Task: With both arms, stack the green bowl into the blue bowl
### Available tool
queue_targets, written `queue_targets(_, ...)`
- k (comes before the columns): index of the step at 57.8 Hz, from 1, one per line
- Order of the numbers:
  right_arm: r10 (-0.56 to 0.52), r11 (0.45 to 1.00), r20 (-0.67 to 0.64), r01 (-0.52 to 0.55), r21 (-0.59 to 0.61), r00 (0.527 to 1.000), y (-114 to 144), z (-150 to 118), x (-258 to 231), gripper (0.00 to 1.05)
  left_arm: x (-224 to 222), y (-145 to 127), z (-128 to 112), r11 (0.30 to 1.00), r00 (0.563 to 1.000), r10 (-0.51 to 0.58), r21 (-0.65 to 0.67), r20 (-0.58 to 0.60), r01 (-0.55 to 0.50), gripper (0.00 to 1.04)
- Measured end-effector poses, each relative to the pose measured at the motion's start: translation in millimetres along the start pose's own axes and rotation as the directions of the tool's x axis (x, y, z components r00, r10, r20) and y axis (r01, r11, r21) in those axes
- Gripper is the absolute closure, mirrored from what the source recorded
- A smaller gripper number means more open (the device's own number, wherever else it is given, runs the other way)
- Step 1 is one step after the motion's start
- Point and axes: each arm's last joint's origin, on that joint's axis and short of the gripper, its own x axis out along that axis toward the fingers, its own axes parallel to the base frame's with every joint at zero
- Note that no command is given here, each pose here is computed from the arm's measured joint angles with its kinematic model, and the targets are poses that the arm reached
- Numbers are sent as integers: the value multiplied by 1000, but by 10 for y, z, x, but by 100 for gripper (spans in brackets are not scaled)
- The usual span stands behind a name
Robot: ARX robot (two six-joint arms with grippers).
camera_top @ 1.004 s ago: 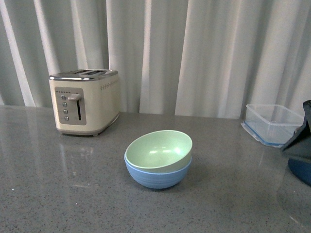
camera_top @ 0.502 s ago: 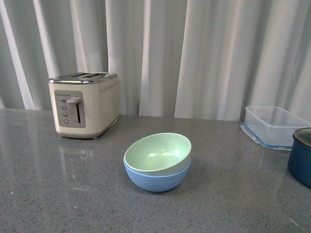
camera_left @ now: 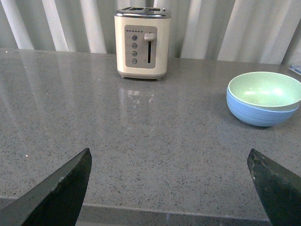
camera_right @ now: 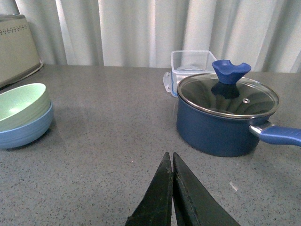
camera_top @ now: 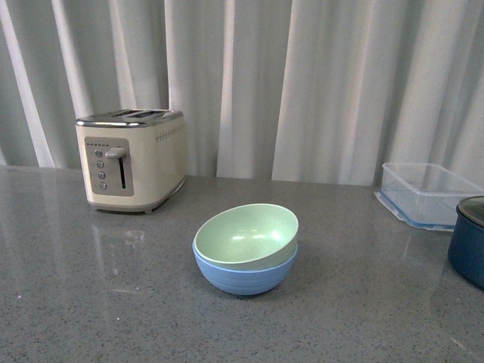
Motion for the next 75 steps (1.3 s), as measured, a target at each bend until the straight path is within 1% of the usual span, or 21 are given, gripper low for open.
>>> queue_targets(5, 0, 1000, 0, 0, 0, 1000, 0, -20, -45, 104, 0, 0, 0, 1000, 1000, 0, 0, 0, 0, 7)
queue_targets(10, 0, 1000, 7, 0, 0, 1000, 0, -107, -92, 104, 0, 0, 0, 1000, 1000, 0, 0, 0, 0, 7)
queue_targets(61, 0, 1000, 16, 0, 0, 1000, -1, -89, -326, 104, 0, 0, 0, 1000, 1000, 0, 0, 0, 0, 7)
queue_targets(66, 3, 1000, -19, -3, 0, 1000, 0, -137, -405, 104, 0, 0, 0, 1000, 1000, 0, 0, 0, 0, 7)
queue_targets(69, 3, 1000, 13, -3, 0, 1000, 0, -113, -431, 104, 0, 0, 0, 1000, 1000, 0, 0, 0, 0, 7)
queue_targets(75, 2, 1000, 10, -2, -1, 1000, -1, -116, -432, 104, -1, 0, 1, 1000, 1000, 0, 0, 1, 0, 7)
